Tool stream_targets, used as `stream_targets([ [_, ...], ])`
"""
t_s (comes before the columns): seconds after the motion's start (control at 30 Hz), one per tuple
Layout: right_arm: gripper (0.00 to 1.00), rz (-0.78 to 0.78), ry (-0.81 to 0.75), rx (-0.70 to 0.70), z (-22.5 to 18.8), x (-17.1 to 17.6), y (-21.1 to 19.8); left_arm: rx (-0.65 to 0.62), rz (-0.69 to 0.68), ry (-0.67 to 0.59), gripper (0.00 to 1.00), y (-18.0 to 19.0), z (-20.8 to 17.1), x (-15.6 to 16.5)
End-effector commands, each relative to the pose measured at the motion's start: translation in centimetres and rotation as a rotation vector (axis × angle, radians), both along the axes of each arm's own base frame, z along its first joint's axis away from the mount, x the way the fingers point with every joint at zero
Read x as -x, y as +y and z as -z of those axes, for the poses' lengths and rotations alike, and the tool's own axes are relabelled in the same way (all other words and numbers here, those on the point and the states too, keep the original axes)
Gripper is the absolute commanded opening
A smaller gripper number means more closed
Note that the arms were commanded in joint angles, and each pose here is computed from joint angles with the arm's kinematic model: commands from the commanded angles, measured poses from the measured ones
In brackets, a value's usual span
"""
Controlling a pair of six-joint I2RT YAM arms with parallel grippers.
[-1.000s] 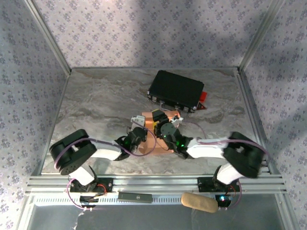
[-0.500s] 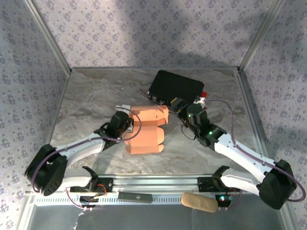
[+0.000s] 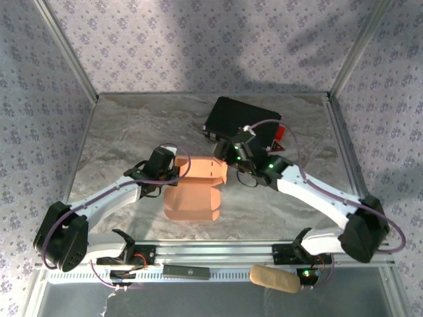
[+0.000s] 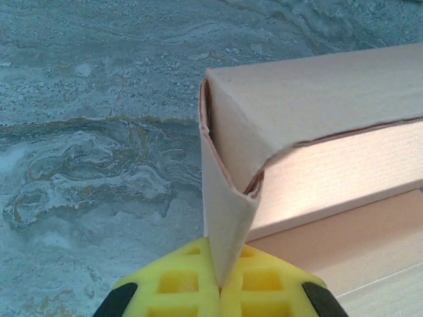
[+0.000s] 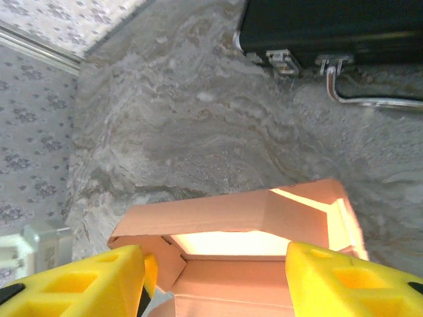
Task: Fold the paper box
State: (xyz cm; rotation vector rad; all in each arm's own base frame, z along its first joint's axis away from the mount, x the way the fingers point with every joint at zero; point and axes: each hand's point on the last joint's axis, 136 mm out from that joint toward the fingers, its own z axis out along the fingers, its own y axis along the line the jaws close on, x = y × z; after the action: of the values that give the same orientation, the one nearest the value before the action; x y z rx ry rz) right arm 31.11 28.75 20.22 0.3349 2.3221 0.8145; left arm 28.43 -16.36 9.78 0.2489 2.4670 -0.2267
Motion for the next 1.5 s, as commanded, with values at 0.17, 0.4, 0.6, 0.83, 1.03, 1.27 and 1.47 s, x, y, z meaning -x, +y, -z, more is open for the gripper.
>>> stream_targets([
  [0.17, 0.62, 0.134, 0.090, 0.046, 3.4, -2.3, 1.2, 0.031, -0.012, -0.021, 0.00, -0.8, -1.6, -0.3],
  [0.4, 0.66, 0.111, 0.122, 0.002, 4.9, -2.5, 2.0, 0.032, -0.005, -0.027, 0.00, -1.2, -1.7, -0.2],
  [0.6, 0.62, 0.094, 0.179, -0.084, 5.8, -1.8, 3.3, 0.032, -0.009, -0.038, 0.00, -1.4, -1.9, -0.4],
  [0.83, 0.60, 0.115, 0.181, -0.199, 4.5, -1.7, 4.0, 0.032, -0.008, -0.049, 0.00, -1.7, -2.2, -0.5],
  [1.03, 0.57, 0.126, 0.223, -0.382, 4.6, -1.9, 5.1, 0.022, -0.018, -0.057, 0.00, -1.6, -2.2, -0.3],
  [1.27, 0.70, 0.214, 0.079, -0.253, 3.0, 0.7, 0.1, 0.006, -0.053, -0.059, 0.00, -0.9, -2.2, -0.2],
  [1.47, 0.72, 0.222, 0.030, -0.164, 4.6, 4.4, -2.1, -0.002, -0.059, -0.064, 0.00, -0.8, -2.3, -0.2],
])
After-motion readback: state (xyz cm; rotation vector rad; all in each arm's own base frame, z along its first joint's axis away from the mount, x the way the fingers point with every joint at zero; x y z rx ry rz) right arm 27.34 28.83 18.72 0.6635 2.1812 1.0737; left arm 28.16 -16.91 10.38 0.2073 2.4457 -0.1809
